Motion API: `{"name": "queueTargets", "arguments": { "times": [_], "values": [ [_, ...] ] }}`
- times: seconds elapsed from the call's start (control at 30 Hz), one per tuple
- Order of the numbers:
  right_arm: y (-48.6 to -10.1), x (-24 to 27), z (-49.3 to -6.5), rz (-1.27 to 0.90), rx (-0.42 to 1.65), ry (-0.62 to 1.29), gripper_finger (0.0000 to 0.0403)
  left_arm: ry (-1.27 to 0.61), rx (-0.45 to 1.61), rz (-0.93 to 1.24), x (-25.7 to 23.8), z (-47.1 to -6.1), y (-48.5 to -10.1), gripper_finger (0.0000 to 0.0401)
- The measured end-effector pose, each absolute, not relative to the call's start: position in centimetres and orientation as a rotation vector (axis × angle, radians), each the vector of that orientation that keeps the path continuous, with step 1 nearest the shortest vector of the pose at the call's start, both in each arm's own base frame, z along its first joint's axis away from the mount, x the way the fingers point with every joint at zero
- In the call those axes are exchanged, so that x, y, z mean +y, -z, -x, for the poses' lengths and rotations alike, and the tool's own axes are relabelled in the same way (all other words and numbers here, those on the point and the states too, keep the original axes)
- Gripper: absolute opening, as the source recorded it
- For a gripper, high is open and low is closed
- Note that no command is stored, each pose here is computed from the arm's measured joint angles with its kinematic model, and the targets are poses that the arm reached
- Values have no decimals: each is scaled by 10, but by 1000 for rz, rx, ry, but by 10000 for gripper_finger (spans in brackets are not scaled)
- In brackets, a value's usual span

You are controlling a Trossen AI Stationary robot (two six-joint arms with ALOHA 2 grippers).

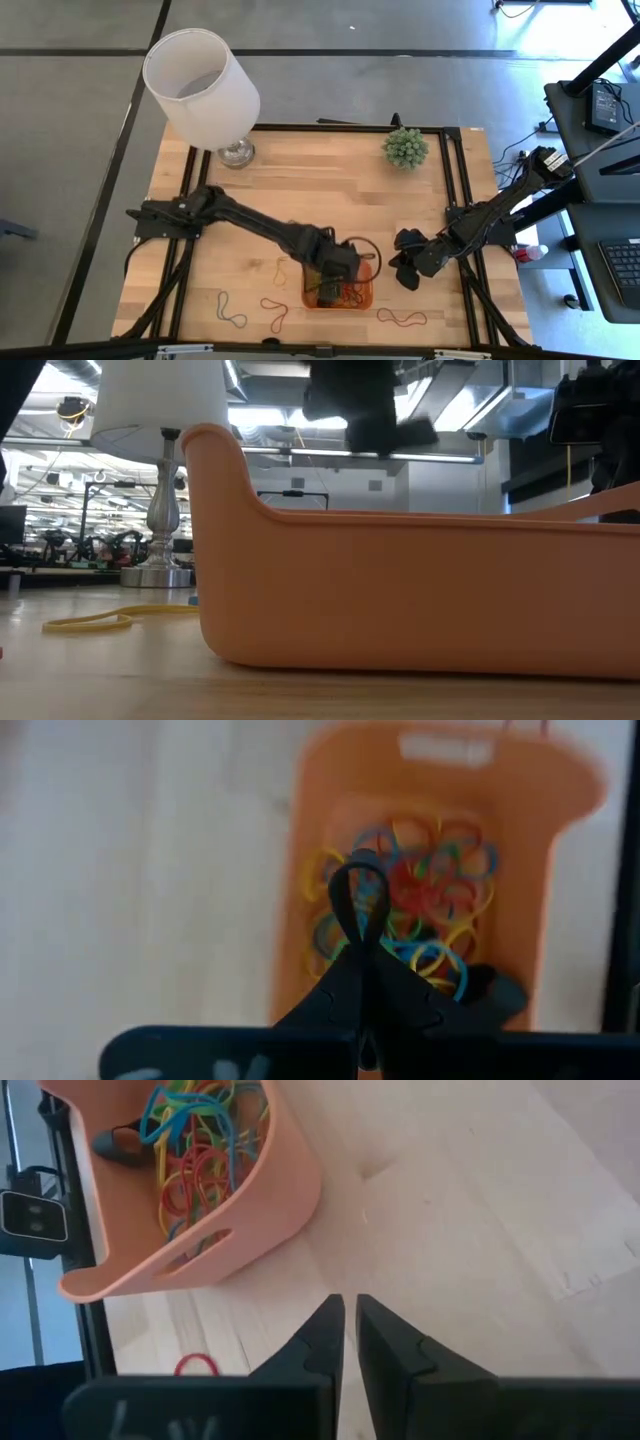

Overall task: Pick and place rubber bands into bin
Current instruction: Put the black rubber band into the orange bin

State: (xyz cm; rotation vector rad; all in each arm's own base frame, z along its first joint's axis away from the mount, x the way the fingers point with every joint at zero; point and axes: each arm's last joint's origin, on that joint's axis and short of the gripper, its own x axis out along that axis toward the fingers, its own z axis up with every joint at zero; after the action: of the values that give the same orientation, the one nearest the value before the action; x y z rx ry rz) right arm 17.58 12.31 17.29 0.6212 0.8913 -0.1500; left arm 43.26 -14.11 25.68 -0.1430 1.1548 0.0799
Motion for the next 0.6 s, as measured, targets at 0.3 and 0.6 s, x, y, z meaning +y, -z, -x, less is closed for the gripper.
{"name": "queueTargets", "arguments": {
  "times": [0.3, 0.6],
  "values": [
    [-173, 123, -175, -615, 896, 152, 35, -105, 1298, 158, -164, -443, -194, 23],
    [-173, 123, -175, -618, 896, 153, 35, -140, 1326, 223, -167, -444, -184, 129]
  ]
}}
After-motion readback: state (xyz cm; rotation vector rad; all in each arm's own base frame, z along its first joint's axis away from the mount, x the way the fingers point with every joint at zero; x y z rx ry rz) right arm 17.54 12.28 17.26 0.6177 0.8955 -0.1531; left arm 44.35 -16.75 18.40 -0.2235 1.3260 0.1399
